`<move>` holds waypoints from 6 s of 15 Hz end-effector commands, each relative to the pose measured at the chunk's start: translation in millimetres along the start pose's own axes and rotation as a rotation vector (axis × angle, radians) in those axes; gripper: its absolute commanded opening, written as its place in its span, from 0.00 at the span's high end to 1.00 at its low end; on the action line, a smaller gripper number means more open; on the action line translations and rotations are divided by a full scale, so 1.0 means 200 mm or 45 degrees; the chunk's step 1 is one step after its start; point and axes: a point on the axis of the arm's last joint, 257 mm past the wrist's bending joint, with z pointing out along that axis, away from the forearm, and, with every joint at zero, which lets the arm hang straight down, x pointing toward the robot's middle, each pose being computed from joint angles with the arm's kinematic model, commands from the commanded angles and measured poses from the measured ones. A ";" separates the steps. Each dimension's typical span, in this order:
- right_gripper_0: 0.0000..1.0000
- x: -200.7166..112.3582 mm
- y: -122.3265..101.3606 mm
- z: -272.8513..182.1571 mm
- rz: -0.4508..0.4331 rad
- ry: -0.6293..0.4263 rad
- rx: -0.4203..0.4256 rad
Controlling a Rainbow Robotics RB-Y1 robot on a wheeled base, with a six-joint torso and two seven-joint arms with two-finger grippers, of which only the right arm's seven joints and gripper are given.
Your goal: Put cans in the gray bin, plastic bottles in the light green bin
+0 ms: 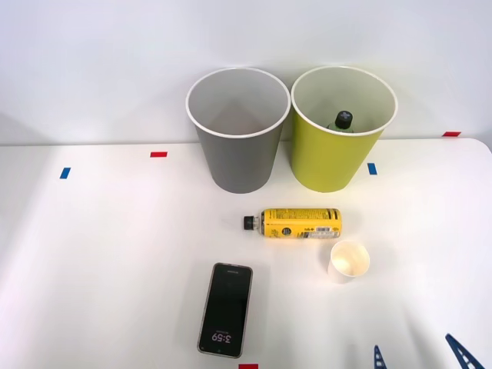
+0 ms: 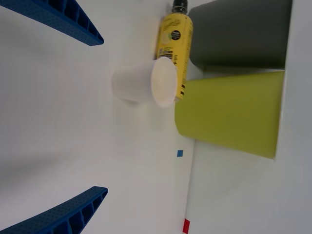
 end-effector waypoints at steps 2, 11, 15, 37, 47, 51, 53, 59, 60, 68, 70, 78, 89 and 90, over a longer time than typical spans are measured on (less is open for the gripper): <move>0.00 0.09 0.08 -0.16 -0.023 0.110 -0.043; 0.00 0.14 0.21 -0.20 0.024 0.173 -0.104; 0.00 0.14 0.21 -0.20 0.024 0.173 -0.104; 0.00 0.14 0.21 -0.20 0.024 0.173 -0.104; 0.00 0.14 0.21 -0.20 0.024 0.173 -0.104; 0.00 0.14 0.21 -0.20 0.024 0.173 -0.104; 0.00 0.14 0.21 -0.20 0.024 0.173 -0.104; 0.00 0.14 0.21 -0.20 0.024 0.173 -0.104; 0.00 0.14 0.21 -0.20 0.024 0.173 -0.104; 0.00 0.14 0.21 -0.20 0.024 0.173 -0.104; 0.00 0.14 0.21 -0.20 0.024 0.173 -0.104; 0.00 0.14 0.21 -0.20 0.024 0.173 -0.104; 0.00 0.14 0.21 -0.20 0.024 0.173 -0.104; 0.00 0.14 0.21 -0.20 0.024 0.173 -0.104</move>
